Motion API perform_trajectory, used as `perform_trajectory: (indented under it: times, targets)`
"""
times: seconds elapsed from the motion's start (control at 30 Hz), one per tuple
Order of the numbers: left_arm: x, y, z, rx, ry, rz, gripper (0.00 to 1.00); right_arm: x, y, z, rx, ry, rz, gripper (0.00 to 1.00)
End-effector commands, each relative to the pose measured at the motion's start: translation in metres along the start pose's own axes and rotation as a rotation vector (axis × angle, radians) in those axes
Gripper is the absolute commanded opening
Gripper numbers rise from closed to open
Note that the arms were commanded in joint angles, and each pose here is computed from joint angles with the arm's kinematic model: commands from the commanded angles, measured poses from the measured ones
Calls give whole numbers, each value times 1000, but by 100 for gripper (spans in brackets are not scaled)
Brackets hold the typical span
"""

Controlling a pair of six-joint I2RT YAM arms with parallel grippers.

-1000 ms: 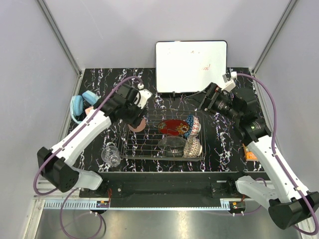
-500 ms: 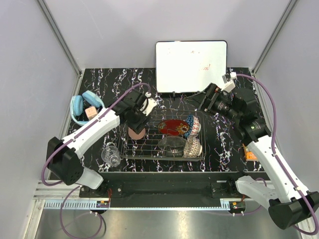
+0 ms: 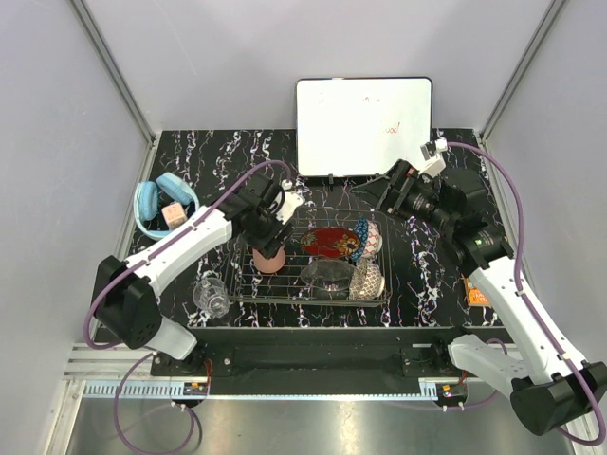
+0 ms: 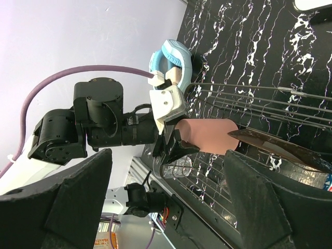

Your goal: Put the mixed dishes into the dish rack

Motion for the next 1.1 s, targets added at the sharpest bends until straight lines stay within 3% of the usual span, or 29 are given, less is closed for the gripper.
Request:
perform_trajectory:
  times: [0.0,0.07,0.1,0.2,0.5,0.8,0.97,1.07]
  targets:
    - [2,9,12,-17,-3,-3,4,0,2,0,-8,0,-17,96]
    - [4,12,11,-21,-7,-15,25,-1,2,0,-9,-6,-14,98]
    - [5,14,10,-34,-6,-24,55,-1,1,1,-7,-7,-12,99]
    - [7,18,3,-63,9,-27,99,-3,0,1,3,-9,-15,100]
    - [14,25,-22,-141,57,-23,99,4,4,-4,-4,-2,-26,100]
    - [8,34,-105,-327,29,21,99,8,12,-11,-18,-37,-71,100]
    - [24,8,-141,-413,87,65,99,-3,11,-13,-22,-94,-86,100]
    - [54,-30,-137,-385,177,67,99,-7,11,-18,-37,-130,-120,100]
Point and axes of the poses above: each gripper's point midway between its finger pads, its own z axis out along the fingers, its own x axis along the line the jaws close on, y = z × x, the point moved 3 cm from there along -z, back along the fingers, and after that the axes turned 12 degrees about -z, right-handed, at the moved point
